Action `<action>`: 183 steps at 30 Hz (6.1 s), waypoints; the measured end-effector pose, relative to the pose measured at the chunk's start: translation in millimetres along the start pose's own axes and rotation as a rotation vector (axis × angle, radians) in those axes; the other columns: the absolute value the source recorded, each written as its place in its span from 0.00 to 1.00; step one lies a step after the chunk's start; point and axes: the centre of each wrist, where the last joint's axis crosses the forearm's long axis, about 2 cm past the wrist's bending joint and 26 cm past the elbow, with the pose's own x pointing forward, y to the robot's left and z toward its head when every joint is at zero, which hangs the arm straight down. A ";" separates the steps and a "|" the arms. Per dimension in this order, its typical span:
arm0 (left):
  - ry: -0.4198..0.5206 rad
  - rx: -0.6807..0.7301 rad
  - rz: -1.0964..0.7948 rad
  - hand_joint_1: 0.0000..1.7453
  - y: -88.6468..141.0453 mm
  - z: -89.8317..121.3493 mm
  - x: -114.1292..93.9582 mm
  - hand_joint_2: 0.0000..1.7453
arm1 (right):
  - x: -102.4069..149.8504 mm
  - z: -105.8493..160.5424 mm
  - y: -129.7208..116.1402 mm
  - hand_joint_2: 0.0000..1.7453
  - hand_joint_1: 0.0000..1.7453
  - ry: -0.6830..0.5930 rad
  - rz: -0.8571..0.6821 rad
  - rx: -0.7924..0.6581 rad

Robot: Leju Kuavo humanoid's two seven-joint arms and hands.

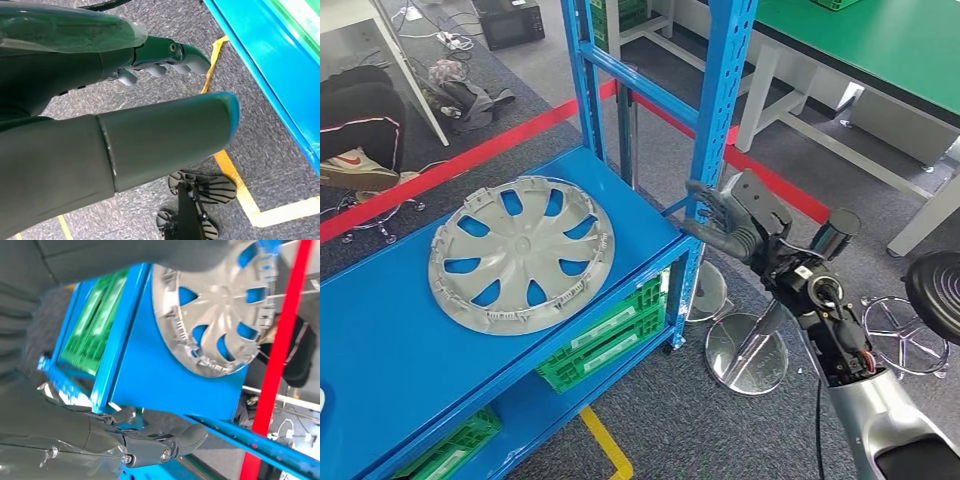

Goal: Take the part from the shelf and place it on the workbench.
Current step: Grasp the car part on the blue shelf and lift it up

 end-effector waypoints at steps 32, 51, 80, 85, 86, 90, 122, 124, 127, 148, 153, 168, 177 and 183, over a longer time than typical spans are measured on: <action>-0.028 0.001 0.020 0.00 -1.7 -1.4 8.4 0.00 | 40.1 -137.3 11.1 1.00 0.00 0.045 0.637 0.348; -0.032 0.019 0.024 0.00 1.1 -0.7 4.5 0.00 | 37.3 -151.4 46.9 1.00 0.00 0.040 0.513 0.440; -0.039 0.017 -0.014 0.00 0.7 -2.1 12.8 0.00 | 27.2 -151.0 160.1 1.00 0.00 0.106 0.715 0.750; -0.040 0.017 -0.015 0.00 0.6 -2.2 13.5 0.00 | 24.8 -149.5 166.2 1.00 0.00 0.115 0.724 0.767; -0.040 0.017 -0.015 0.00 0.6 -2.2 13.5 0.00 | 24.4 -149.3 166.8 1.00 0.00 0.117 0.727 0.770; -0.041 0.017 -0.015 0.00 0.6 -2.2 13.7 0.00 | 22.7 -148.5 169.0 1.00 0.00 0.125 0.736 0.780; -0.041 0.017 -0.015 0.00 0.6 -2.2 13.9 0.00 | 20.9 -147.8 170.6 1.00 0.00 0.135 0.753 0.791; -0.041 0.017 -0.015 0.00 0.6 -2.2 13.9 0.00 | 20.7 -147.7 170.6 1.00 0.00 0.136 0.752 0.791; -0.041 0.017 -0.015 0.00 0.6 -2.2 13.9 0.00 | 20.5 -147.7 170.5 1.00 0.00 0.137 0.752 0.791; -0.041 0.017 -0.015 0.00 0.6 -2.2 13.9 0.00 | 20.3 -147.6 170.6 1.00 0.00 0.138 0.752 0.791; -0.041 0.017 -0.015 0.00 0.6 -2.2 13.9 0.00 | 20.3 -147.6 170.6 1.00 0.00 0.138 0.752 0.791; -0.041 0.013 -0.022 0.00 0.5 -2.2 14.0 0.00 | 16.6 -146.1 170.8 1.00 1.00 0.204 0.932 0.800; -0.042 0.012 -0.026 0.00 0.5 -2.3 14.2 0.00 | -4.0 -137.1 167.2 1.00 1.00 0.214 1.081 0.799; -0.043 0.011 -0.028 0.00 0.4 -2.4 15.0 0.00 | -5.0 -136.5 167.5 1.00 1.00 0.219 1.097 0.810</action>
